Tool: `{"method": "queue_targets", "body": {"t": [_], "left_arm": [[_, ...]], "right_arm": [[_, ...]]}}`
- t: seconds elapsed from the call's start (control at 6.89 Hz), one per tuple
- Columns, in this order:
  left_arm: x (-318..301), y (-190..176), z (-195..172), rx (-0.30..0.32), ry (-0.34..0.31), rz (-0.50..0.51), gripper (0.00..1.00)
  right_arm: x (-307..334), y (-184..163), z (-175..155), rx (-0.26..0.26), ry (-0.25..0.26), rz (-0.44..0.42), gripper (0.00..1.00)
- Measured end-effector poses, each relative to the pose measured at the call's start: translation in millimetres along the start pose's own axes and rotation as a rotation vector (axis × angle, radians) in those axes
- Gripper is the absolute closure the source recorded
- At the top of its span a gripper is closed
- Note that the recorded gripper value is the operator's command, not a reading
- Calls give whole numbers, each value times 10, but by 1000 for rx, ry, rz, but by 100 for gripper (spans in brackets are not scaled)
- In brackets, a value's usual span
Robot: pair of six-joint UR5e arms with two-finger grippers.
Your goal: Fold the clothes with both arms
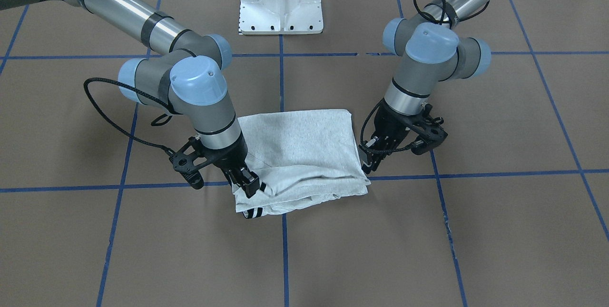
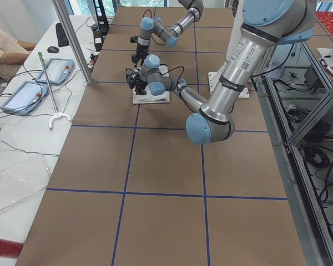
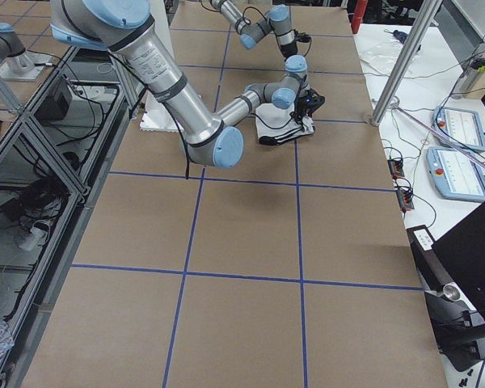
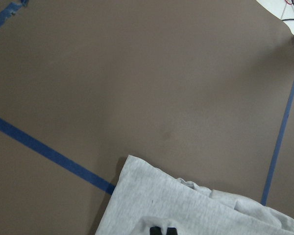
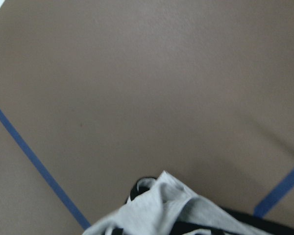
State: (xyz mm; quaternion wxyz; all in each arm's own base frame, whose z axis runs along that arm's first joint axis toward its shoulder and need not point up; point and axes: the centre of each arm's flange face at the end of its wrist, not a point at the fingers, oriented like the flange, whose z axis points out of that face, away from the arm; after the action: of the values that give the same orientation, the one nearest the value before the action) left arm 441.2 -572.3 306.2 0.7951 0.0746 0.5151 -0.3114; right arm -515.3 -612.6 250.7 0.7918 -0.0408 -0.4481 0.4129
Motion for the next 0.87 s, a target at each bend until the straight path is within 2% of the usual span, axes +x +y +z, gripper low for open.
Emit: {"method": "queue_targets", "body": {"t": [0.29, 0.44, 0.73, 0.87], "left_arm": [[-2, -413, 133, 43, 3, 22, 26], [-27, -512, 134, 51, 1, 54, 0], [-262, -868, -61, 52, -13, 247, 0], [-505, -1094, -236, 35, -24, 358, 0]], "right_arm": [[-67, -634, -30, 5, 3, -65, 0], [-35, -808, -34, 9, 10, -106, 0], [357, -1418, -9, 37, 54, -306, 0], [722, -1793, -54, 27, 85, -436, 0]]}}
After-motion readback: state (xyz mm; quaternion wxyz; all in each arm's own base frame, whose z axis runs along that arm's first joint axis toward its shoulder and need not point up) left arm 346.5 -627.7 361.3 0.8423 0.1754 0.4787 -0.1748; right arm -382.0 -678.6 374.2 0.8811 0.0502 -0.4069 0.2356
